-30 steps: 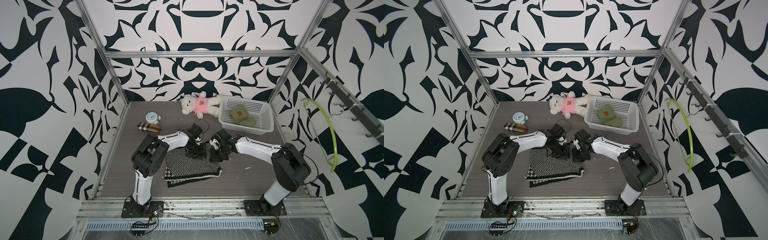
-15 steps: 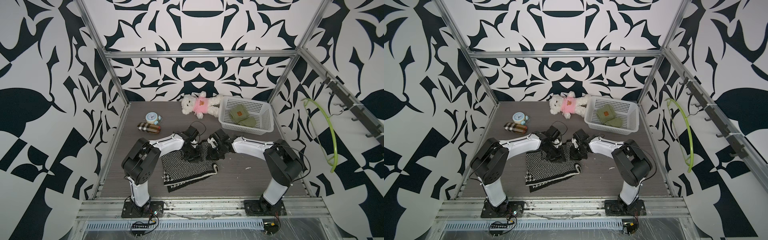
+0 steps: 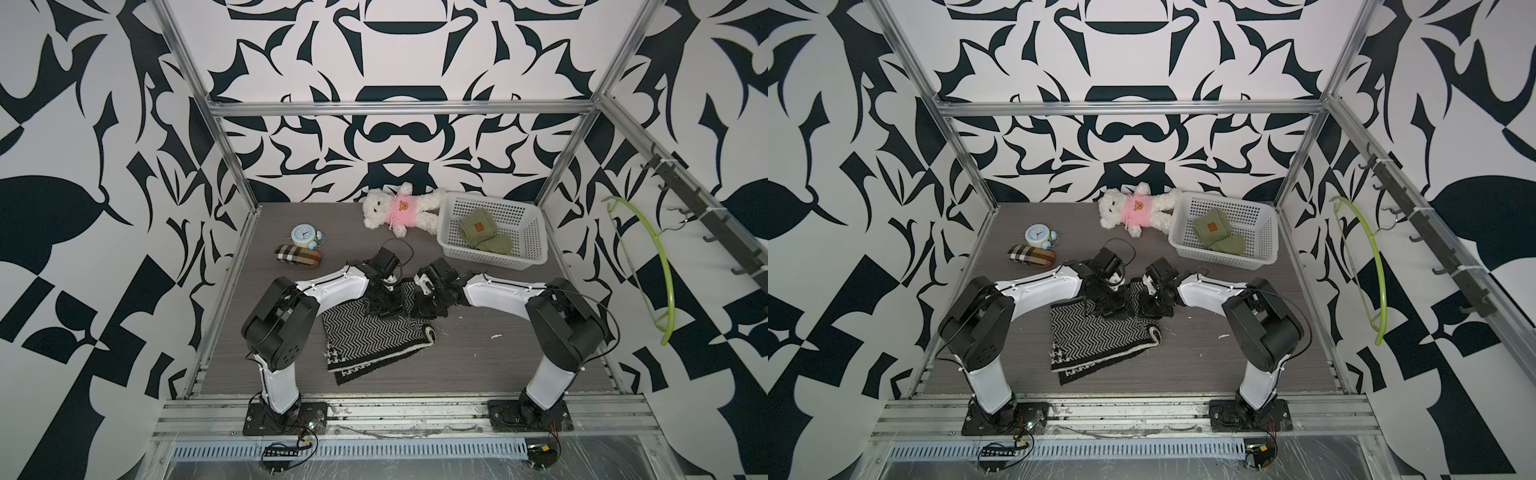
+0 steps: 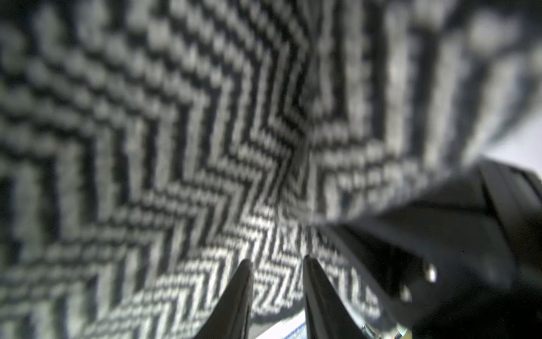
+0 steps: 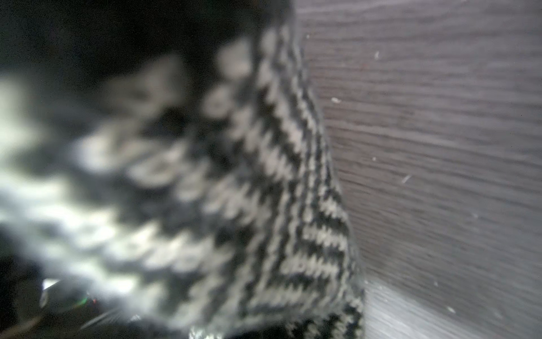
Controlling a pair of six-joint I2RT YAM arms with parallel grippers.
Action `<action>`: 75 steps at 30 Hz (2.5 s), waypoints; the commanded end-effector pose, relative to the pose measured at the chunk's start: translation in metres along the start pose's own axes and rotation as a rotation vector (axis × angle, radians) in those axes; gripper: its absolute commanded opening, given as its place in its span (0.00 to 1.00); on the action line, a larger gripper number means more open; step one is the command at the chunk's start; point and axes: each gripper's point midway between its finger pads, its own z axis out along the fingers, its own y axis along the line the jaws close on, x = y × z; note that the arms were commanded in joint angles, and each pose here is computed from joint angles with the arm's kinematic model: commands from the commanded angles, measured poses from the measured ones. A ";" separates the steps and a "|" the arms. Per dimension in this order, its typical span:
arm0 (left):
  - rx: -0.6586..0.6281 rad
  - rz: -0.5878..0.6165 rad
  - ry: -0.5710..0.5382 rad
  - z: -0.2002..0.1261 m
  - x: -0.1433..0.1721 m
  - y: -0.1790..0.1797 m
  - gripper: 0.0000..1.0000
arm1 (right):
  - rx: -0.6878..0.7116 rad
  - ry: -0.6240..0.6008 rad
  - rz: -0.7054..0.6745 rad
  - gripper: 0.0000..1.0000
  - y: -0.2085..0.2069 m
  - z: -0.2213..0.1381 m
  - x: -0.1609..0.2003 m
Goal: Roll up the scarf and place it into the basket
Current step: Roll the scarf at the center of the board.
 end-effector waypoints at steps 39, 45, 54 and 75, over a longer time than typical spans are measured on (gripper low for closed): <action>-0.313 -0.182 0.073 0.044 0.009 0.079 0.15 | 0.126 -0.054 -0.123 0.00 0.028 -0.032 0.033; -0.308 -0.187 0.073 0.046 0.009 0.078 0.15 | 0.147 -0.009 -0.131 0.00 0.028 -0.023 0.054; -0.231 -0.153 0.038 0.013 0.011 0.048 0.22 | 0.163 -0.001 -0.111 0.00 0.009 0.006 0.056; -0.187 -0.057 -0.023 0.008 0.008 0.005 0.28 | 0.125 -0.032 -0.083 0.00 0.005 0.007 0.050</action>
